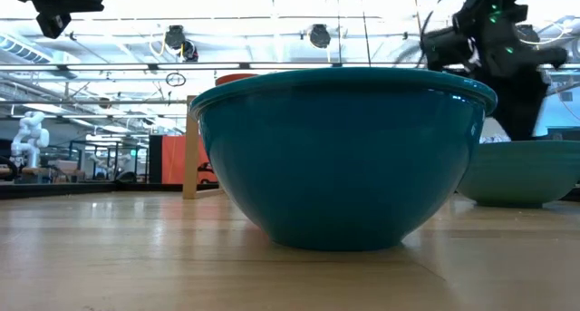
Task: Place and stack bowls onto a shelf
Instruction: Put the green bowl on the shelf
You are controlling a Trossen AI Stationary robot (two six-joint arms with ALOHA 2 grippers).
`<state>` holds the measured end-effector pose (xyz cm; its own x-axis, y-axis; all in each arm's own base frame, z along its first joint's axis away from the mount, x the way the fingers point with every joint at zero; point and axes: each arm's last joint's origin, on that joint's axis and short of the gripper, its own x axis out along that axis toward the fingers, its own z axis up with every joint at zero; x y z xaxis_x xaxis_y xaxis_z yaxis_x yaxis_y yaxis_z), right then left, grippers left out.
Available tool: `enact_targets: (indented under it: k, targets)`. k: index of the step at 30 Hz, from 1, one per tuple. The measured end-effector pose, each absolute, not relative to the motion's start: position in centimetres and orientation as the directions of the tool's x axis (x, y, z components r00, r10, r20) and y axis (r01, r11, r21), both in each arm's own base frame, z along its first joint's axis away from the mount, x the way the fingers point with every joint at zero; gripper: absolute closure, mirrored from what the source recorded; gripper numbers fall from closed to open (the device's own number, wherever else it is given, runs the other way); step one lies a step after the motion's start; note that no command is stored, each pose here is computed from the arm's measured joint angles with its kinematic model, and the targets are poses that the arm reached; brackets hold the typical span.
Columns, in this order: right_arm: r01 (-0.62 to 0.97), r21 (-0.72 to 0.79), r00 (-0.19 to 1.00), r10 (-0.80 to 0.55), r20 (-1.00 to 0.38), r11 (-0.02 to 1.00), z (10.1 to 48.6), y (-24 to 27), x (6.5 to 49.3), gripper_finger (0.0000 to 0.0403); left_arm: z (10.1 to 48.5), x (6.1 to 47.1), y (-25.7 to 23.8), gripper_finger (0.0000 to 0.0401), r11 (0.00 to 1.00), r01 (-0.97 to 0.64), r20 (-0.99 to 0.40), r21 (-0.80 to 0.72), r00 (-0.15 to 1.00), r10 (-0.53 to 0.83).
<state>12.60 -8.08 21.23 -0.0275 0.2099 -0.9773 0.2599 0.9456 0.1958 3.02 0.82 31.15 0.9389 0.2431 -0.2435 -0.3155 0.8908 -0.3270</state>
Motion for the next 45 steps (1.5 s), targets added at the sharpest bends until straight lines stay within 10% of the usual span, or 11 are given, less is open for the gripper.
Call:
enact_targets:
  k: [29,45]
  targets:
    - [0.266,0.237,0.086,0.221,-0.971,0.935,21.1,-7.4,11.7,0.0305,31.9,3.1,0.9,0.0339,0.882,-0.316,-0.162,-0.35,0.948,0.275]
    - [0.602,0.288,0.251,0.165,-0.954,0.745,22.1,-8.5,12.4,0.0305,32.1,3.2,1.0,0.0339,0.886,-0.313,-0.146,-0.342,0.949,0.279]
